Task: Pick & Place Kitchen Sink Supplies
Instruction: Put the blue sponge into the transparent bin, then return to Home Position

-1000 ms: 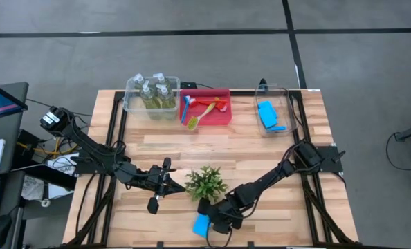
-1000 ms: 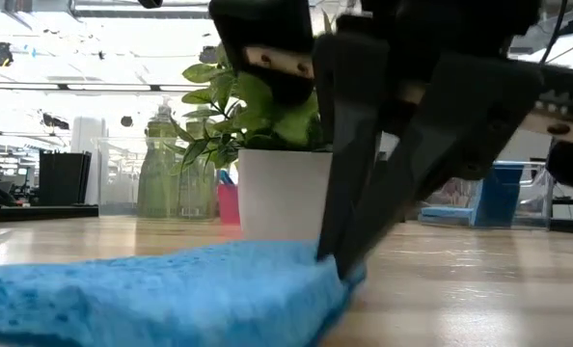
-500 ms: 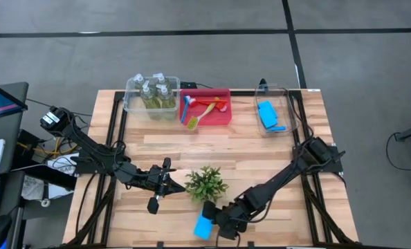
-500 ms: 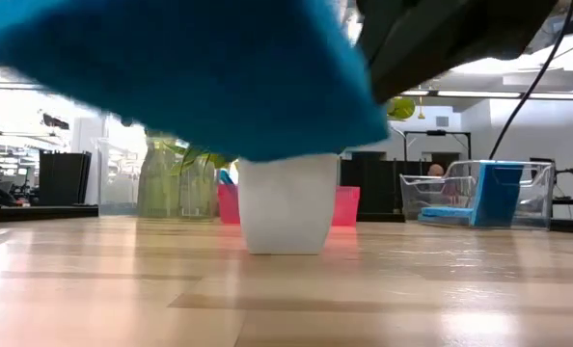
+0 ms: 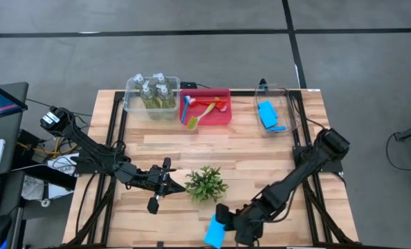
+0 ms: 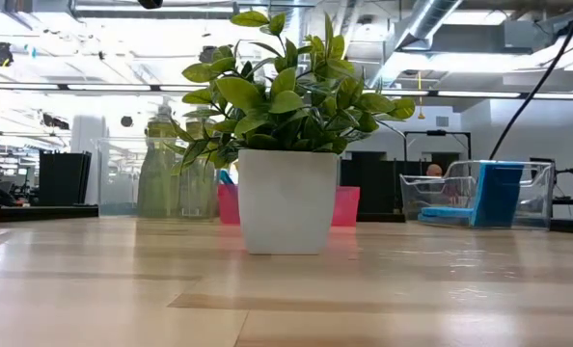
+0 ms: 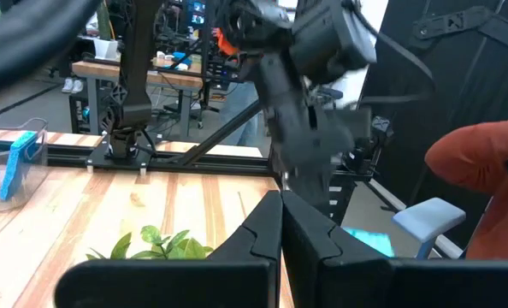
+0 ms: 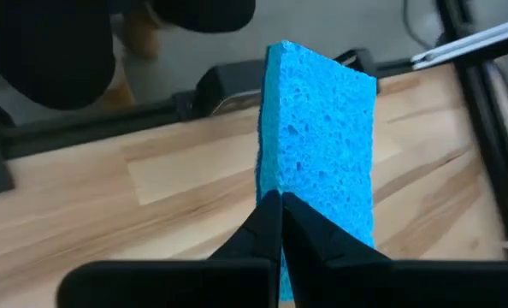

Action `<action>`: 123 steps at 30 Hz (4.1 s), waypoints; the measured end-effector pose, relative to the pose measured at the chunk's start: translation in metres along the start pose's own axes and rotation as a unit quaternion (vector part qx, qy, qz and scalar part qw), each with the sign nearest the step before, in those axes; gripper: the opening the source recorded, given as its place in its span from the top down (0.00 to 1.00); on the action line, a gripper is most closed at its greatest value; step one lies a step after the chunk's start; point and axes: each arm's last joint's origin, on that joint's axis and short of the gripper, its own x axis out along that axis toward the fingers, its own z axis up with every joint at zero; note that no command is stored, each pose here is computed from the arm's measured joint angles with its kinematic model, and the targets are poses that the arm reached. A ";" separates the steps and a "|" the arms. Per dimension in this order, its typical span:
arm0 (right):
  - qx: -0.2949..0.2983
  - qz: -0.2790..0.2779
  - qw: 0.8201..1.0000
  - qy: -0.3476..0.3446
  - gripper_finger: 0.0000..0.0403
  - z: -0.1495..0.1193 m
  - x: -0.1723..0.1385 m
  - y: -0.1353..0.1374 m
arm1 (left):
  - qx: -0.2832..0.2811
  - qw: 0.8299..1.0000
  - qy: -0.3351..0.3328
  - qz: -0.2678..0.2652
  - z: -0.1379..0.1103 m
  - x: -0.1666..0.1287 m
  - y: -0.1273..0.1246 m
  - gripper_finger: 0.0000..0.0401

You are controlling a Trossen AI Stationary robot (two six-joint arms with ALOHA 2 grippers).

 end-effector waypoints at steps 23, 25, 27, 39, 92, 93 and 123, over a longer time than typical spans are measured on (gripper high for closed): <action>0.122 -0.133 0.981 0.068 1.00 -0.042 -0.132 -0.043 | 0.000 1.000 0.000 0.000 0.000 0.000 0.000 0.99; 0.146 -0.150 0.974 0.088 1.00 -0.054 -0.142 -0.049 | 0.000 1.000 0.000 0.000 0.000 0.000 0.000 0.99; 0.168 -0.164 0.966 0.108 1.00 -0.066 -0.152 -0.054 | 0.000 1.000 0.000 0.000 0.000 0.000 0.000 0.99; 0.341 -0.256 0.875 0.230 1.00 -0.146 -0.207 -0.079 | 0.000 1.000 0.000 0.000 0.000 0.000 0.000 0.99; 0.625 -0.310 0.558 0.449 0.58 -0.321 -0.212 -0.012 | 0.005 1.000 0.000 0.001 0.001 0.000 0.001 0.99; 0.625 -0.306 0.558 0.451 0.56 -0.320 -0.212 -0.011 | 0.014 1.000 -0.003 0.003 0.002 0.000 0.002 0.99; 0.614 -0.188 0.753 0.141 0.52 -0.225 -0.180 -0.019 | 0.072 0.993 -0.092 0.025 0.013 -0.109 0.011 0.99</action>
